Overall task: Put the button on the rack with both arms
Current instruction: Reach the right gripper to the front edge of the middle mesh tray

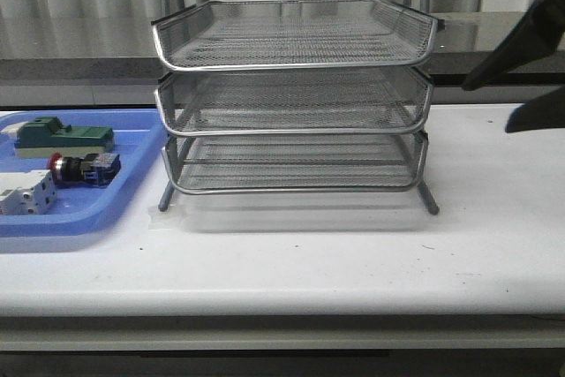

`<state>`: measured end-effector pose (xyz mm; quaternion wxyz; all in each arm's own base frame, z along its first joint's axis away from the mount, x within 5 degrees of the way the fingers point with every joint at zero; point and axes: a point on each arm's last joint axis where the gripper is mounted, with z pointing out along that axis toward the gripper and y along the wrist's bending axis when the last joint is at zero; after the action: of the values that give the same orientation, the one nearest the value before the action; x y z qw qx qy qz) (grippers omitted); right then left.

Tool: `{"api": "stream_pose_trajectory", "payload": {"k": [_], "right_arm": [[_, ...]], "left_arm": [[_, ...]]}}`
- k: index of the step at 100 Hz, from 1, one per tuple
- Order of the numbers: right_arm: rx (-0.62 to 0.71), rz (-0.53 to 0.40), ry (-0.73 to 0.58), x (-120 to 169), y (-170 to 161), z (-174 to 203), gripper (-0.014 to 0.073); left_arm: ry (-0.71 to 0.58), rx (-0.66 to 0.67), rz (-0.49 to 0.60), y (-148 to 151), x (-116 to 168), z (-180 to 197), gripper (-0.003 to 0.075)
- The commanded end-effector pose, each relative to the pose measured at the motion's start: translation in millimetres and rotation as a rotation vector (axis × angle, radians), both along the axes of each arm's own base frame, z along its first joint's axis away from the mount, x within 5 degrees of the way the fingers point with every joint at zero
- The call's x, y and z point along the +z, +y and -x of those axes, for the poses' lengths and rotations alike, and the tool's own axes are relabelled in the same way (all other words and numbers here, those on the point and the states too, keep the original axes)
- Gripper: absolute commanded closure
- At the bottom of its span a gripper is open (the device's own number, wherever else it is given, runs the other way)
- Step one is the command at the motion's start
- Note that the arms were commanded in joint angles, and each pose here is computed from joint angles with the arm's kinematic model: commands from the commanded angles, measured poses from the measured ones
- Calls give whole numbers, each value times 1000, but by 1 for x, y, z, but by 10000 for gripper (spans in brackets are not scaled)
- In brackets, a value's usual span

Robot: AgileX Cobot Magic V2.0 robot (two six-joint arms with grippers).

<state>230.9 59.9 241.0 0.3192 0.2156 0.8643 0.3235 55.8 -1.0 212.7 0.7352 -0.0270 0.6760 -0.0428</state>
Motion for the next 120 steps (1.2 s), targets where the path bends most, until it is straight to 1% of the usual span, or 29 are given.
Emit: {"api": "stream_pose_trajectory", "payload": {"k": [1, 57, 87, 103, 111, 113, 114, 115, 116, 120], "right_arm": [[-3, -26, -71, 14, 5, -17, 281], [79, -79, 0, -16, 23, -79, 288], [95, -85, 13, -24, 27, -101, 288], [96, -93, 25, -28, 29, -105, 291], [102, -96, 35, -31, 29, -106, 326], [103, -97, 38, -32, 29, -106, 354], [104, -98, 39, -32, 29, -106, 354], [106, -99, 40, -33, 30, -106, 377], [108, -101, 42, -33, 30, -106, 377], [112, -104, 48, -35, 30, -106, 440]], "left_arm": [[-58, -7, 11, -1, -8, 1, 740], [-58, -7, 11, -1, -8, 1, 740], [-58, -7, 11, -1, -8, 1, 740], [-58, -7, 11, -1, -8, 1, 740], [-58, -7, 11, -1, -8, 1, 740], [-58, -7, 11, -1, -8, 1, 740], [-58, -7, 11, -1, -8, 1, 740], [-58, -7, 11, -1, -8, 1, 740], [-58, -7, 11, -1, -8, 1, 740], [-58, -7, 11, -1, -8, 1, 740]]}}
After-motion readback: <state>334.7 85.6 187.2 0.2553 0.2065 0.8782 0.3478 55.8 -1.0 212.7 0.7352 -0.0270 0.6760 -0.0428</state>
